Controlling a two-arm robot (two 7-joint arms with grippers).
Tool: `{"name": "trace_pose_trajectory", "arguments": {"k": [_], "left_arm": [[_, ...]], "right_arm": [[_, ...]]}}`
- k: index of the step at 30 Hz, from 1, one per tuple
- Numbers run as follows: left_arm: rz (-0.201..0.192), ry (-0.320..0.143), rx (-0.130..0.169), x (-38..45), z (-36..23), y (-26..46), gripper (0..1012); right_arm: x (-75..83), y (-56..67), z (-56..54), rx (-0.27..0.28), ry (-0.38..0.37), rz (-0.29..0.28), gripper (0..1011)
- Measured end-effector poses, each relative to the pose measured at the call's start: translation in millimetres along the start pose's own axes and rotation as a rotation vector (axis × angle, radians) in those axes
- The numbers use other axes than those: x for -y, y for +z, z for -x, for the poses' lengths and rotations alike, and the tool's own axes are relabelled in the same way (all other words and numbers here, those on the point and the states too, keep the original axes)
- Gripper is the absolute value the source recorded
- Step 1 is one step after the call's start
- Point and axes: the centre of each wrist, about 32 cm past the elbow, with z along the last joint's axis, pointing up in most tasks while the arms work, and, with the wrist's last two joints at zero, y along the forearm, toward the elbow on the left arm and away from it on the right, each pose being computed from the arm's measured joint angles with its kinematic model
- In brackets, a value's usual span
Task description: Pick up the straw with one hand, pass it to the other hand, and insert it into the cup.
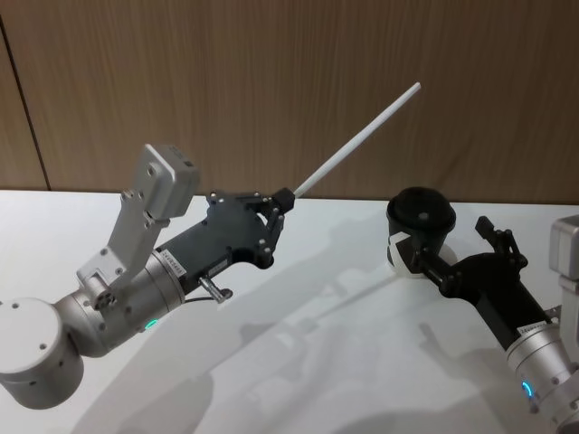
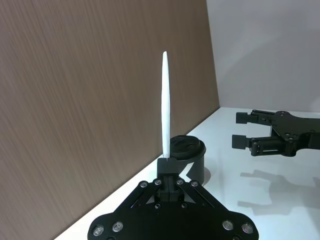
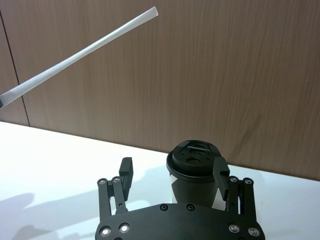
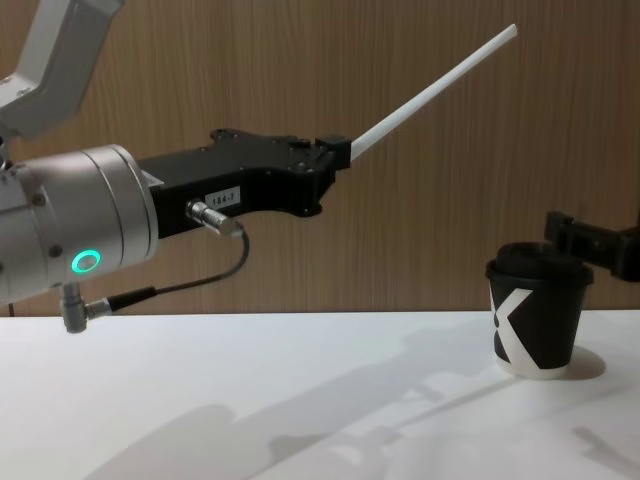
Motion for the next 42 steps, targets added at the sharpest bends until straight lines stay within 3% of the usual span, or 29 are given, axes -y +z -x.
{"name": "trace_pose_trajectory", "arguments": {"k": [27, 35, 42], "left_arm": [[0.004, -0.012, -0.004, 3.9, 0.2, -1.4, 0], [0.003, -0.013, -0.004, 4.2, 0.3, -1.6, 0], [0.003, -0.013, -0.004, 4.3, 0.1, -1.6, 0]], "right_arm": [[-2.8, 3.5, -2.3, -0.004, 0.029, -0.009, 1001], [-6.3, 14.8, -5.6, -0.069, 0.054, 0.002, 1001], [-9.5, 31.2, -8.4, -0.179, 0.071, 0.024, 1001]]}}
